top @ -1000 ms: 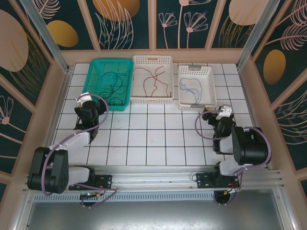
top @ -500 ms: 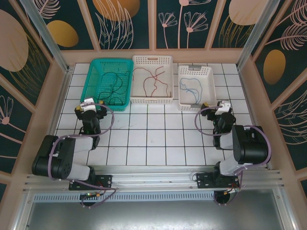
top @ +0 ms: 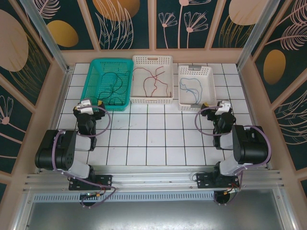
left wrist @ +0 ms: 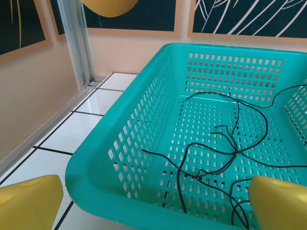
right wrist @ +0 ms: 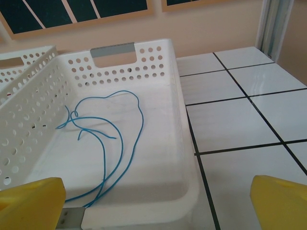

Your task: Untangle the cables

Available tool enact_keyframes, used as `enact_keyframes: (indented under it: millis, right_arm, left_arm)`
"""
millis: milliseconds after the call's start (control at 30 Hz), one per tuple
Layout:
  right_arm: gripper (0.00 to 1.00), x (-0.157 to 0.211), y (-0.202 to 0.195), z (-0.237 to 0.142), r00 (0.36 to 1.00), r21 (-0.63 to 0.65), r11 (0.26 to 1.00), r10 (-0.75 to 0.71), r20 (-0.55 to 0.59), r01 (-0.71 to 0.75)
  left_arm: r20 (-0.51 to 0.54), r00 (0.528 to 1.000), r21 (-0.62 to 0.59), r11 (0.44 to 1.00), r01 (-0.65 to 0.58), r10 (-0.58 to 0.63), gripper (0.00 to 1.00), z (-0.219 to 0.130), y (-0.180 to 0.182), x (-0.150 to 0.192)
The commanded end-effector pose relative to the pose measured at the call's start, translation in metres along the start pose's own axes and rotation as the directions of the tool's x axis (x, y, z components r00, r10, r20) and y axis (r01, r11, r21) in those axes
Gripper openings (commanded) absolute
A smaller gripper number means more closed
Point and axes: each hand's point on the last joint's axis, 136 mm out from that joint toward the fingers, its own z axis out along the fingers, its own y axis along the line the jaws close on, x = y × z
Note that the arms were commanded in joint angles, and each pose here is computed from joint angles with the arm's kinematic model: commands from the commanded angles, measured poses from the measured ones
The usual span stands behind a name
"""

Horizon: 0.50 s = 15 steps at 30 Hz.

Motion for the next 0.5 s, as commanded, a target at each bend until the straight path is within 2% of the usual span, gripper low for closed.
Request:
enact_keyframes:
  millis: [0, 467]
  right_arm:
    - [0.99, -0.0093, 0.0031, 0.0029, 0.999, -0.017, 1.000, -0.020, 0.027, 0.021]
    - [0.99, -0.0093, 0.0030, 0.0028, 0.999, -0.016, 1.000, -0.020, 0.027, 0.021]
  left_arm:
    - [0.041, 0.999, 0.012, 1.000, 0.015, -0.016, 0.99, -0.0030, -0.0002, -0.0081]
    - [0.038, 0.999, 0.031, 1.000, 0.008, -0.009, 0.99, -0.0028, -0.0036, -0.0073]
